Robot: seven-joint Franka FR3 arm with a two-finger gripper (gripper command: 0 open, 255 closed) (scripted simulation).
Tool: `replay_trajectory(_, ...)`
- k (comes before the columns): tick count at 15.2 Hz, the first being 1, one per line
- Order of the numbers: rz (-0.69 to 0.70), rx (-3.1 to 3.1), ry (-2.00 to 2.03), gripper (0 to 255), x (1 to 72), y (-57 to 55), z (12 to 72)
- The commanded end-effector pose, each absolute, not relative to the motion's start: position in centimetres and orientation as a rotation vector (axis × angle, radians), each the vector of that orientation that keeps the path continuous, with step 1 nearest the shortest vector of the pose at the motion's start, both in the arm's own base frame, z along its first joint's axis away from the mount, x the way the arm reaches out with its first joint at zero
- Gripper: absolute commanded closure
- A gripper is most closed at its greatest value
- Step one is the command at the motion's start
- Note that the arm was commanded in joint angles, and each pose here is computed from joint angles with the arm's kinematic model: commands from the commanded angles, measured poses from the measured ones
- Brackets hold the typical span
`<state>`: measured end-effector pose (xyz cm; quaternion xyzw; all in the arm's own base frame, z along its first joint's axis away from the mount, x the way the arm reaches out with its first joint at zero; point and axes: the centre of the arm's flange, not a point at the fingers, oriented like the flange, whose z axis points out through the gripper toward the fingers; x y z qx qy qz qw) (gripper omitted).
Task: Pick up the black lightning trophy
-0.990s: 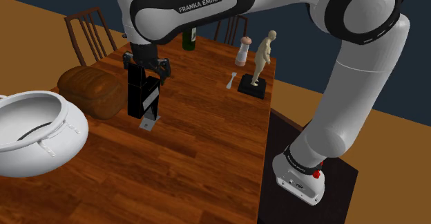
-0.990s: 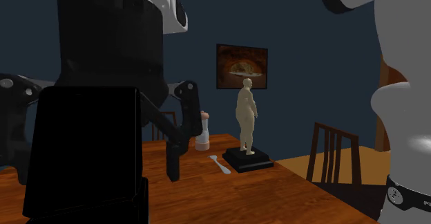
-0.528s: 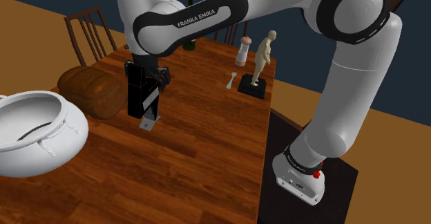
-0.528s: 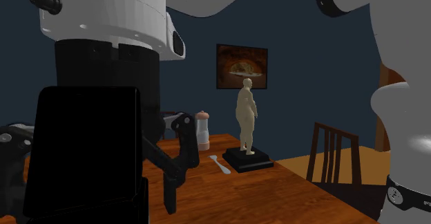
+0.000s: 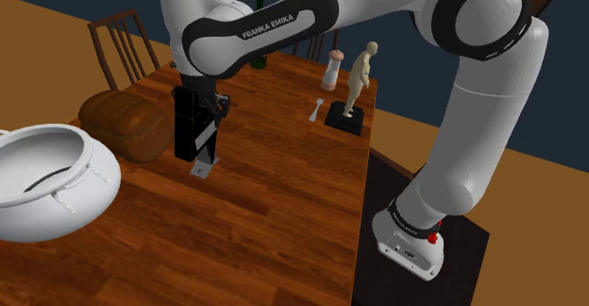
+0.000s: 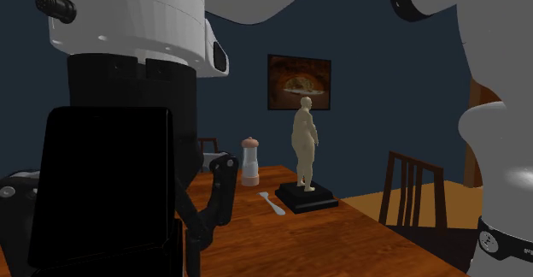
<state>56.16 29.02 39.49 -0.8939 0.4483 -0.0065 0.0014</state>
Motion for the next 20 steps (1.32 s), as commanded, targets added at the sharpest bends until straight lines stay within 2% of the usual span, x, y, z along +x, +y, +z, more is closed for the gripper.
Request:
replay_trajectory(1, -0.017, -2.808, 1.406, 255, 56.1, 29.1, 39.4)
replay_trajectory(20, -0.017, -2.808, 1.406, 255, 56.1, 29.1, 47.4)
